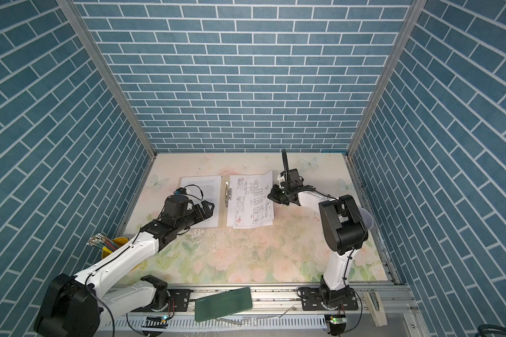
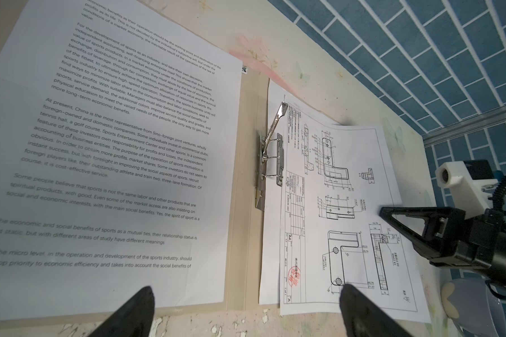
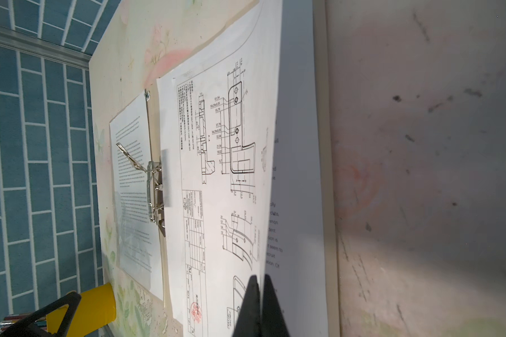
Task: Put the files into the folder
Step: 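Carry the technical drawing over the folder with the right gripper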
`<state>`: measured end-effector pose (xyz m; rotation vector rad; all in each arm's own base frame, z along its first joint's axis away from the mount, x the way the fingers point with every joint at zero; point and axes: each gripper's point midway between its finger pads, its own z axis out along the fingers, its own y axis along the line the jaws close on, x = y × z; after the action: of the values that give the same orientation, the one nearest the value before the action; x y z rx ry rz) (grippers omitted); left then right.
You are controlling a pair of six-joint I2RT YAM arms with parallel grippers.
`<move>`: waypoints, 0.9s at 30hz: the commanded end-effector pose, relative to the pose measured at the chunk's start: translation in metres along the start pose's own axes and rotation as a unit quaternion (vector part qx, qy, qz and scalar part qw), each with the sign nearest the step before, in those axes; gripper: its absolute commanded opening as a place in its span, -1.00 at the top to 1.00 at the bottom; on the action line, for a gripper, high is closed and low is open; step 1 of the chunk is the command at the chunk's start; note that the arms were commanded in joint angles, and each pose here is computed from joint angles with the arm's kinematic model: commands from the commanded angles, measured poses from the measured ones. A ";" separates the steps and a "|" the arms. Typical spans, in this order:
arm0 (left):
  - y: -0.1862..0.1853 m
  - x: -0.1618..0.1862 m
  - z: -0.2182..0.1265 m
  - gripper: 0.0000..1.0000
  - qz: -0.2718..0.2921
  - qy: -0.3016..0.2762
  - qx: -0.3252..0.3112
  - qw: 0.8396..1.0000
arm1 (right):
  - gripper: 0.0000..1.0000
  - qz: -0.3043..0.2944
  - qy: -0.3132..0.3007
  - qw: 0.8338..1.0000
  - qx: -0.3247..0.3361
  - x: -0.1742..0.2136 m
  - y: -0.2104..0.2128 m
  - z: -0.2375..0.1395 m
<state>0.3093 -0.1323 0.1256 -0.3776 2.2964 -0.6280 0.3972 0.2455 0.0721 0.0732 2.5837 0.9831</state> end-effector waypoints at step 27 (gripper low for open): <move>-0.014 0.017 0.034 -1.00 -0.007 0.047 0.055 0.997 | 1.00 0.004 -0.014 1.000 -0.020 -0.018 0.013 0.034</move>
<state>0.3195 -0.1623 0.1006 -0.3143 2.3520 -0.7760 0.4129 0.2661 0.0543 0.0545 2.5731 1.0087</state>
